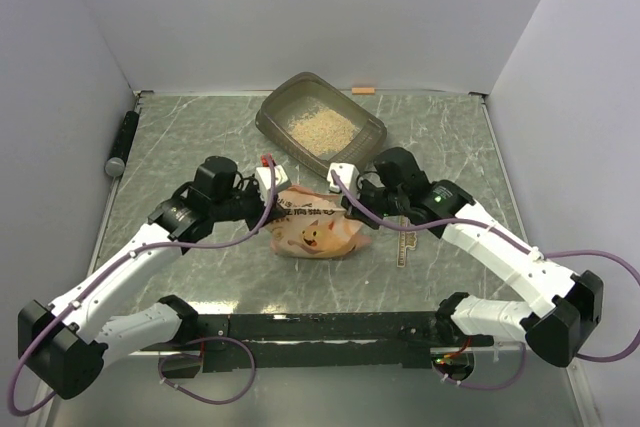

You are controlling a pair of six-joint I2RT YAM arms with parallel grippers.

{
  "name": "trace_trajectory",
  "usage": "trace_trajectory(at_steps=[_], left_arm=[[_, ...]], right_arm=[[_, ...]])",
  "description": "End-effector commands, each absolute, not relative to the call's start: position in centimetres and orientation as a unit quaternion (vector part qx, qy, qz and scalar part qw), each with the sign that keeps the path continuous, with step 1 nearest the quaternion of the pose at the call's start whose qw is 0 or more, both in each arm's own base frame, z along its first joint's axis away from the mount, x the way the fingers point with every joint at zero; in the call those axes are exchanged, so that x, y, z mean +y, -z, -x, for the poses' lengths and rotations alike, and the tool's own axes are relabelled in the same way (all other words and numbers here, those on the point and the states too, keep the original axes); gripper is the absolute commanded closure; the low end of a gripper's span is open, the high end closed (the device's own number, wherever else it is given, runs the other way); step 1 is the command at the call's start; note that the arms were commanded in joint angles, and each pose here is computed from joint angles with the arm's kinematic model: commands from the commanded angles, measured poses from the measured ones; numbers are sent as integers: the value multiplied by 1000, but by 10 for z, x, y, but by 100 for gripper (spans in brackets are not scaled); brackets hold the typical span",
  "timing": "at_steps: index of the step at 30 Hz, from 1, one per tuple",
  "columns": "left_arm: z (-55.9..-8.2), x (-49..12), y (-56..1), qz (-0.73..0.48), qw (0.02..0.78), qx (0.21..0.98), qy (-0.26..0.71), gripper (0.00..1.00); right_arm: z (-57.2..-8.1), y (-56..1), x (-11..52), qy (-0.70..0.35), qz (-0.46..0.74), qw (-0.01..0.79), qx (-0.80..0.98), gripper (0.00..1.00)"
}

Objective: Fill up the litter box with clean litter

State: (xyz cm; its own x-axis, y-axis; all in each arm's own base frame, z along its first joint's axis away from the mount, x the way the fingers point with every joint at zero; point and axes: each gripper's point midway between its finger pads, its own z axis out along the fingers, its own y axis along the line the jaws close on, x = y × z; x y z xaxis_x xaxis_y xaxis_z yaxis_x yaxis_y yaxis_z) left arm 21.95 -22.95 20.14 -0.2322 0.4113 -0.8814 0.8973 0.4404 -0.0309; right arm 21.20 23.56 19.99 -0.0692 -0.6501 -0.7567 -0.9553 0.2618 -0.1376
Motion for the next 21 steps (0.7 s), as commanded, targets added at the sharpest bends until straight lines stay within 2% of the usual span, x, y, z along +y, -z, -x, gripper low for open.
trace_trajectory(at_steps=[1, 11, 13, 14, 17, 19, 21], left_arm=[[-243, -220, -236, -428, 493, 714, 251, 99], [-222, -226, -192, -424, 449, 727, 300, 99], [-222, -228, -190, -427, 444, 726, 305, 99], [-222, -229, -190, -428, 442, 726, 307, 99], [-223, -232, -187, -430, 438, 726, 312, 99], [-221, -233, -185, -430, 435, 725, 317, 99], [-221, -234, -185, -430, 436, 723, 320, 99]], right_arm=[[-224, -216, 237, -208, 550, 404, 701, 100], [-221, -151, 232, -212, 505, 339, 765, 100], [-224, -156, 233, -212, 490, 348, 770, 86], [-226, -163, 232, -210, 482, 362, 769, 72], [-235, -188, 225, -196, 454, 402, 771, 59], [-245, -201, 212, -174, 412, 427, 785, 58], [-253, -220, 196, -160, 341, 462, 803, 50]])
